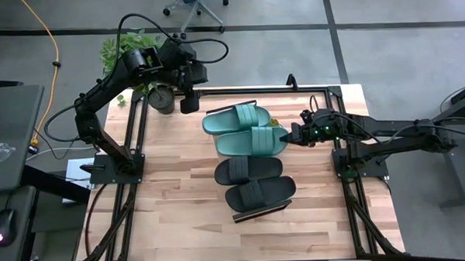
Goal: Pick and place slides into the shelf
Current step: Put the green slipper on the shelf
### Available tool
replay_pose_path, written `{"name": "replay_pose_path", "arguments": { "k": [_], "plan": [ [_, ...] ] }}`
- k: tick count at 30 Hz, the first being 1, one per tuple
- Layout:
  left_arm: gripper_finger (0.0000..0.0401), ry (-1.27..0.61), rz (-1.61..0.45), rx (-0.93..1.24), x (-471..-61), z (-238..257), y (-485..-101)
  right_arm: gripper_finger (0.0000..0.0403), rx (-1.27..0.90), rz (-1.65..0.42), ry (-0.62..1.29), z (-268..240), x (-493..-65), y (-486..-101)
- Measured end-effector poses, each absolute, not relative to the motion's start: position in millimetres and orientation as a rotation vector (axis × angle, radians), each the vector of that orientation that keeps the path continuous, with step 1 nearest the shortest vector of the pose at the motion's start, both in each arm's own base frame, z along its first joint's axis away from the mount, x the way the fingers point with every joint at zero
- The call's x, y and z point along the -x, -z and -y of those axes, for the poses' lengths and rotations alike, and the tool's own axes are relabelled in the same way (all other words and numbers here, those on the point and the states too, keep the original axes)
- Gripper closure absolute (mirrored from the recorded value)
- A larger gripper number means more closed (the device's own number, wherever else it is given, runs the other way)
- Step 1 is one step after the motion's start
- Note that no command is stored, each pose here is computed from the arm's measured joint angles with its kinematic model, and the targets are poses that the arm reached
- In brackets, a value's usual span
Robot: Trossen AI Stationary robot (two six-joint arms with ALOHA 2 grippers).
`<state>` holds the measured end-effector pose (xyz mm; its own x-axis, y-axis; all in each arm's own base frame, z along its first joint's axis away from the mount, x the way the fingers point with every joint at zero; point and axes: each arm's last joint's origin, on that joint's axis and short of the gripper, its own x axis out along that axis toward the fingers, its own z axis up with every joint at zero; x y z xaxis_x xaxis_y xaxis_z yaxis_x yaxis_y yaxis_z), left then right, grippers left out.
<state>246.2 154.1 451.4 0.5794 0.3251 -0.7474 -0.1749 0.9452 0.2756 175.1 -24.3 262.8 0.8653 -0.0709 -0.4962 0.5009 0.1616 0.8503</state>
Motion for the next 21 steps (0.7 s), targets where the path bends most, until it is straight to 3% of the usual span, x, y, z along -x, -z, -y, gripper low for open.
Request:
{"name": "replay_pose_path", "arguments": {
  "k": [21],
  "plan": [
    [0.0201, -0.294, -0.907, -0.179, -246, -154, -451, 0.0396, -1.460, -0.416, 0.457, 31, -186, -254]
  ]
}}
